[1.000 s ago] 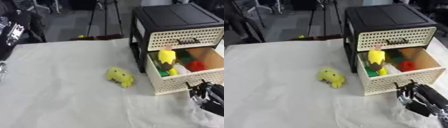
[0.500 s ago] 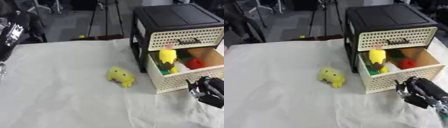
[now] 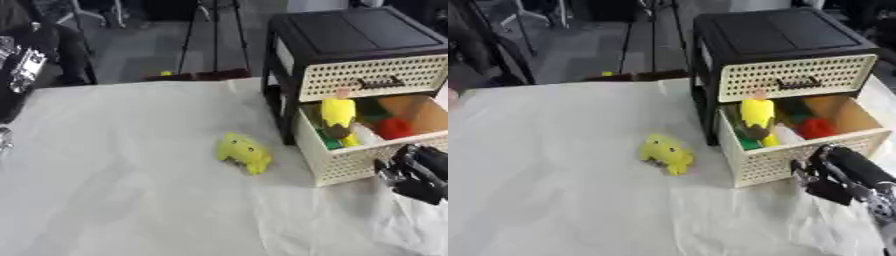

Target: Pick up objects from table and place into drawer.

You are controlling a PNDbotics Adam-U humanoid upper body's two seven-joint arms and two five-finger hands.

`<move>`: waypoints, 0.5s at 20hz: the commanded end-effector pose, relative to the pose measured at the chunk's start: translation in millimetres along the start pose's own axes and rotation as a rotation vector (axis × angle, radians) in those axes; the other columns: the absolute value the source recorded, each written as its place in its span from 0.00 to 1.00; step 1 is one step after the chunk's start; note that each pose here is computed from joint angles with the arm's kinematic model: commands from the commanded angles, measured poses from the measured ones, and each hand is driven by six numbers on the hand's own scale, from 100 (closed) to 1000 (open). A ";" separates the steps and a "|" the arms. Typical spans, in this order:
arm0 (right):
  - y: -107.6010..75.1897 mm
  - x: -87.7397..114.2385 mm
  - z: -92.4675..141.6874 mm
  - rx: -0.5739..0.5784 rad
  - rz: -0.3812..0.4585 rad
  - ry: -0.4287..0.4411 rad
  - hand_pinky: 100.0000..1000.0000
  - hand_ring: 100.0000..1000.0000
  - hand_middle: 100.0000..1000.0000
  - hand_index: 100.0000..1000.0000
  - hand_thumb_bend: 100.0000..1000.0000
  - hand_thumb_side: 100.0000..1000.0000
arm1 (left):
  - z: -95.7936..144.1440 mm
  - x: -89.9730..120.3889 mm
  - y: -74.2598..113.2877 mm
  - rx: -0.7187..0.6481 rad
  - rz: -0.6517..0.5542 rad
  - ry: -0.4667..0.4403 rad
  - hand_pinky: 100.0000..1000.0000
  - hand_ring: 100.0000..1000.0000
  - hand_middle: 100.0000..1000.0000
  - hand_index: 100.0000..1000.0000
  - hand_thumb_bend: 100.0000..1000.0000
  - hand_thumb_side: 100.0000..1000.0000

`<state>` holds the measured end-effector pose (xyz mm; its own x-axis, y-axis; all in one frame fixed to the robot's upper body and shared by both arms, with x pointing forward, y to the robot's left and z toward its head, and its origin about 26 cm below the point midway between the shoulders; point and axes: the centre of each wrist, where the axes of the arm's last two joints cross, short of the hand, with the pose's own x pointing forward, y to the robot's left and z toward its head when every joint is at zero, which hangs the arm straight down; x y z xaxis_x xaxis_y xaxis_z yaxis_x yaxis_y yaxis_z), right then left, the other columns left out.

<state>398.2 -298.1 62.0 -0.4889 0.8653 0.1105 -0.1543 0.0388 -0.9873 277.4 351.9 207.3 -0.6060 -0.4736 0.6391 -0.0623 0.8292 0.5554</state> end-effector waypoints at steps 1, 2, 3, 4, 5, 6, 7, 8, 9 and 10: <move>0.1 1.1 -6.8 0.015 0.012 -0.006 0.19 0.40 0.44 0.63 0.00 1.00 | -3.4 5.5 3.7 -0.005 -0.014 -0.023 0.43 0.46 0.42 0.65 0.18 0.84; 0.2 1.5 -8.4 0.016 0.013 -0.007 0.19 0.40 0.44 0.63 0.00 1.00 | -3.3 5.4 3.6 -0.005 -0.013 -0.023 0.43 0.46 0.42 0.65 0.18 0.84; 0.2 2.0 -10.2 0.017 0.013 -0.008 0.19 0.40 0.44 0.63 0.00 1.00 | -3.3 5.2 3.6 -0.004 -0.012 -0.023 0.43 0.46 0.42 0.65 0.18 0.84; 0.4 2.4 -11.7 0.018 0.014 -0.009 0.19 0.40 0.44 0.63 0.00 1.00 | -3.3 5.2 3.6 -0.003 -0.012 -0.023 0.44 0.46 0.42 0.65 0.18 0.84; 0.6 3.0 -13.4 0.019 0.014 -0.010 0.19 0.40 0.44 0.63 0.00 1.00 | -3.3 5.2 3.5 -0.003 -0.011 -0.024 0.44 0.46 0.42 0.65 0.18 0.84; 1.0 3.5 -14.9 0.021 0.014 -0.011 0.19 0.40 0.44 0.63 0.00 1.00 | -3.4 5.1 3.4 -0.003 -0.010 -0.024 0.44 0.46 0.42 0.65 0.18 0.84; 1.6 3.9 -16.3 0.023 0.014 -0.012 0.19 0.40 0.44 0.63 0.00 1.00 | -3.4 5.1 3.3 -0.003 -0.009 -0.025 0.44 0.46 0.42 0.65 0.18 0.84; 2.3 4.2 -17.4 0.026 0.014 -0.012 0.19 0.40 0.44 0.63 0.00 1.00 | -3.4 5.0 3.2 -0.004 -0.009 -0.025 0.44 0.46 0.42 0.65 0.18 0.84; 2.9 4.2 -18.5 0.030 0.015 -0.011 0.19 0.40 0.44 0.63 0.00 1.00 | -3.5 4.8 3.1 -0.004 -0.008 -0.024 0.44 0.45 0.42 0.65 0.18 0.84; 3.4 4.1 -19.5 0.033 0.015 -0.010 0.19 0.40 0.43 0.62 0.00 1.00 | -3.6 4.6 3.0 -0.004 -0.007 -0.024 0.44 0.45 0.42 0.65 0.18 0.84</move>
<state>410.2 -292.5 61.7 -0.4898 0.8667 0.0950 -0.1594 0.0181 -0.9871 277.7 351.1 205.9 -0.6074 -0.4670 0.6426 -0.0566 0.8323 0.5514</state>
